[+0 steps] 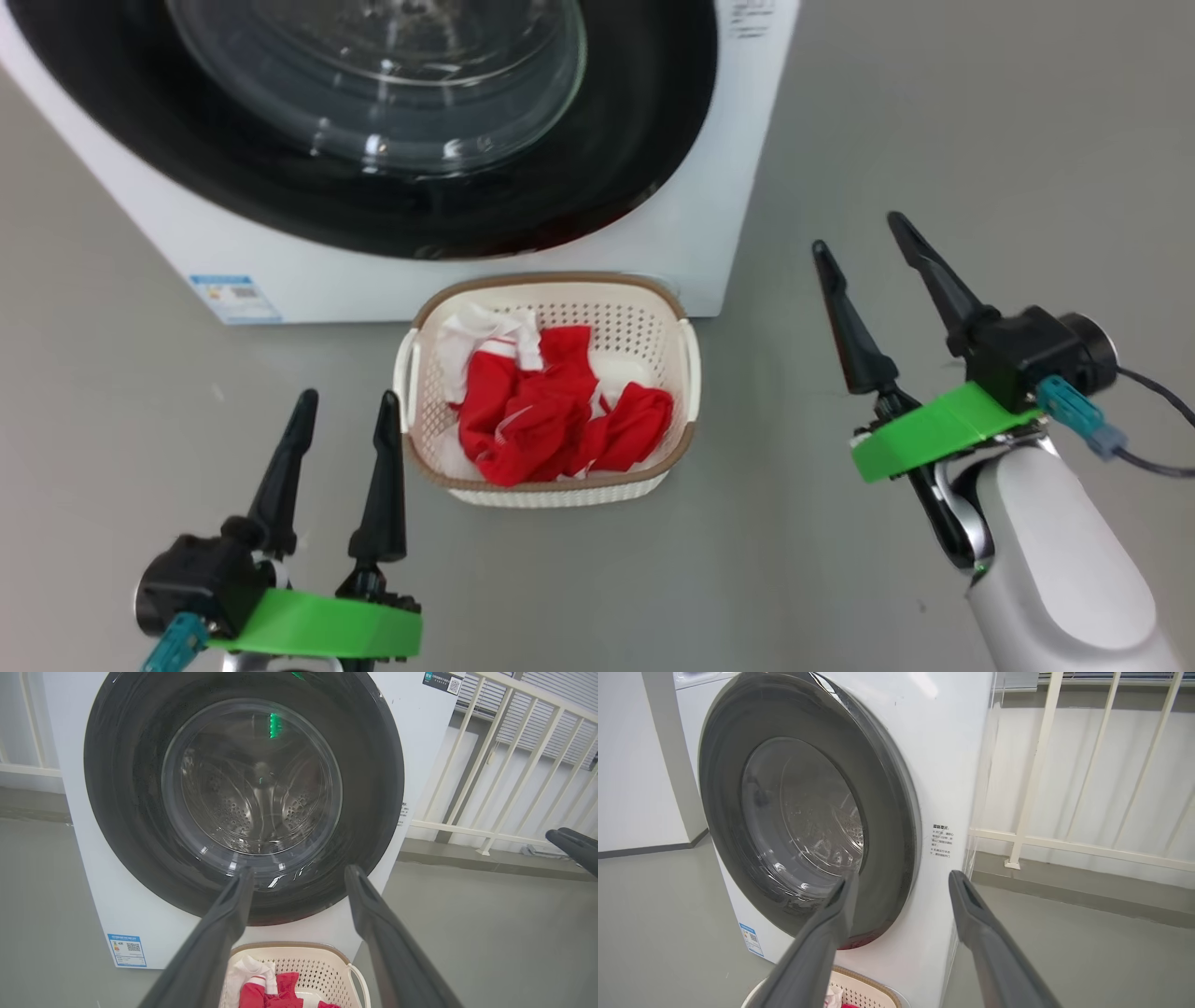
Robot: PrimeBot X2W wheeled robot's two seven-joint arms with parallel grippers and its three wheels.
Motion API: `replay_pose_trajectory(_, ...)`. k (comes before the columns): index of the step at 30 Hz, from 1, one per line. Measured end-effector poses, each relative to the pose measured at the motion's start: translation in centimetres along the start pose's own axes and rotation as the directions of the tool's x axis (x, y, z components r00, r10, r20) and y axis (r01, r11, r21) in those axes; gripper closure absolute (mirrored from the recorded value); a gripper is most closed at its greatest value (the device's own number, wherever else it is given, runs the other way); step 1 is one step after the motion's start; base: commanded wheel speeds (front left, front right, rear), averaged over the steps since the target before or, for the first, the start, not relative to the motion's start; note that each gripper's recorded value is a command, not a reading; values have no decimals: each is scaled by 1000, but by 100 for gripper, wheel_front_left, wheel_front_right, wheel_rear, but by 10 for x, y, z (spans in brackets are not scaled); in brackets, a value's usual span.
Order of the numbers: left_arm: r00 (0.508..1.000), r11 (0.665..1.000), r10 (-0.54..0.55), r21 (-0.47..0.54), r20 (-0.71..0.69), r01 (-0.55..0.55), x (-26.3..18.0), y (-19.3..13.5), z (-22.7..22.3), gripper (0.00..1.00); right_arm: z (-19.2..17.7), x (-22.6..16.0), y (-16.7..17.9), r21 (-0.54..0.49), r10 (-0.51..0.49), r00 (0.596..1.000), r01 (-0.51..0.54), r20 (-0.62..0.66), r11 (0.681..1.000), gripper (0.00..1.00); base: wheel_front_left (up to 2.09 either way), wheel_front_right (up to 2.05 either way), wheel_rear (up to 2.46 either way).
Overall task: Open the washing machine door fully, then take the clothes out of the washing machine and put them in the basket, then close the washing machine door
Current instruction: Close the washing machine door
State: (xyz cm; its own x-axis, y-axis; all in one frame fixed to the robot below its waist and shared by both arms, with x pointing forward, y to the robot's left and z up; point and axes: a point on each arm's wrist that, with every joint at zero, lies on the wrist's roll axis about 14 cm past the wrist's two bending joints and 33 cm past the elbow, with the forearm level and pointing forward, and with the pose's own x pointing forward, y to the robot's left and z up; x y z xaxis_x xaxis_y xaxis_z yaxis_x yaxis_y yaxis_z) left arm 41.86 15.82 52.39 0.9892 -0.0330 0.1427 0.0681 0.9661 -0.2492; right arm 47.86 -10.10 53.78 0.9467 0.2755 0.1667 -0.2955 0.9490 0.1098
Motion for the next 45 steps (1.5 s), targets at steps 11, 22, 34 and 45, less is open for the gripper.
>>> replay_pose_trajectory(11,997,997,-71,27,25,70,-11,-22,11,0,21,-65,-40,-50,-153,988,154,34,987,0,0,0,0)
replay_pose_trajectory(22,995,994,-88,71,41,85,-30,-23,21,0,37,-118,-55,-63,-242,968,247,71,967,0,0,0,0)
replay_pose_trajectory(34,997,993,-78,95,20,76,-55,-15,19,0,40,-159,-59,-24,-299,951,302,84,953,0,0,0,0)
replay_pose_trajectory(45,996,991,-87,104,15,85,-67,-14,19,0,37,-184,-59,5,-330,941,330,75,944,0,0,0,0)
